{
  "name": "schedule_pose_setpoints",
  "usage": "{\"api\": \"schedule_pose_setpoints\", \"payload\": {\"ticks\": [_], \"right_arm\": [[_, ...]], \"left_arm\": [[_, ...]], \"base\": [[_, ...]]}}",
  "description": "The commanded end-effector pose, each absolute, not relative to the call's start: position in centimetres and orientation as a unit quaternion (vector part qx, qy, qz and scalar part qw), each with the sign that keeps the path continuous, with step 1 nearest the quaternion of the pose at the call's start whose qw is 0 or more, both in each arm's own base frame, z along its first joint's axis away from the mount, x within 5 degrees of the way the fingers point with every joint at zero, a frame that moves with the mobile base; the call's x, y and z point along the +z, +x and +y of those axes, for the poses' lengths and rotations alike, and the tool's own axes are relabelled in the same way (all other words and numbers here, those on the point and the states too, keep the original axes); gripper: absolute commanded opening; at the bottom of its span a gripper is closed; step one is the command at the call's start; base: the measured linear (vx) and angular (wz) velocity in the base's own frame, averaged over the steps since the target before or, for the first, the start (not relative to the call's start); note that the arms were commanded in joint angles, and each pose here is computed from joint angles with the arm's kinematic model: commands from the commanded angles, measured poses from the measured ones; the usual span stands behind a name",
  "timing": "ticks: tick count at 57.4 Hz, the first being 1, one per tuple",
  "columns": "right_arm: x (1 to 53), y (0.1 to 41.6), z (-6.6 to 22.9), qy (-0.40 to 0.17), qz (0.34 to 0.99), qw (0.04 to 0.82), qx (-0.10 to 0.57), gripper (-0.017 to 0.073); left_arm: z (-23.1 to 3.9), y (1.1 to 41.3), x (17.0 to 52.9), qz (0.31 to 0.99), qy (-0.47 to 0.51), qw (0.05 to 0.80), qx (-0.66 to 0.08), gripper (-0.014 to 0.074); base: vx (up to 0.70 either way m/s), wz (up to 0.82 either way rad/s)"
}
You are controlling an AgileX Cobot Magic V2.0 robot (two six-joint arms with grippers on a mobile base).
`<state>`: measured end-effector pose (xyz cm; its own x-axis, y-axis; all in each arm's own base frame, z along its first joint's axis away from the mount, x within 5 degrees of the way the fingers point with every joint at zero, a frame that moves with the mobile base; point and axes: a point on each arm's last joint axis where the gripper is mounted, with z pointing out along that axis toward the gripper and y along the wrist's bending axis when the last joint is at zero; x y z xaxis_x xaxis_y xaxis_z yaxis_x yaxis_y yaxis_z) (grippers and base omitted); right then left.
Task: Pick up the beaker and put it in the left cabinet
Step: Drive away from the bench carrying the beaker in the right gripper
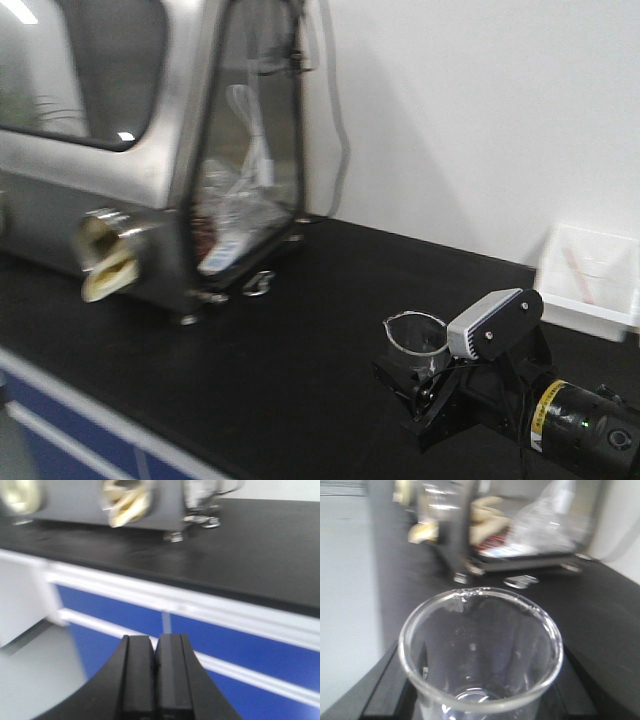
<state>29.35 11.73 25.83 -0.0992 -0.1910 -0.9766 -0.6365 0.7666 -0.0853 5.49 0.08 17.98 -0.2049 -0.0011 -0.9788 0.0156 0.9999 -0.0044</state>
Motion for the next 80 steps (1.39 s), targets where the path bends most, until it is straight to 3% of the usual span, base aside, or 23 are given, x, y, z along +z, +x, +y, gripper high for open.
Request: {"api": "schedule_pose_setpoints", "payload": {"ticks": [1, 45, 80], "right_arm": [[28.47, 29.09, 11.94, -0.282, 0.676, 0.648, 0.205, -0.0004], [28.47, 29.09, 11.94, -0.282, 0.676, 0.648, 0.205, -0.0004], [28.47, 29.09, 11.94, -0.282, 0.676, 0.648, 0.205, -0.0004]], "left_arm": [[-0.09, 5.47, 19.13, 0.741, 0.01, 0.672, -0.018, 0.0004], [-0.09, 5.47, 19.13, 0.741, 0.01, 0.672, -0.018, 0.0004], [-0.09, 5.47, 19.13, 0.741, 0.01, 0.672, -0.018, 0.0004]], "base": [[-0.14, 0.74], [-0.06, 0.78], [0.19, 0.39]]}}
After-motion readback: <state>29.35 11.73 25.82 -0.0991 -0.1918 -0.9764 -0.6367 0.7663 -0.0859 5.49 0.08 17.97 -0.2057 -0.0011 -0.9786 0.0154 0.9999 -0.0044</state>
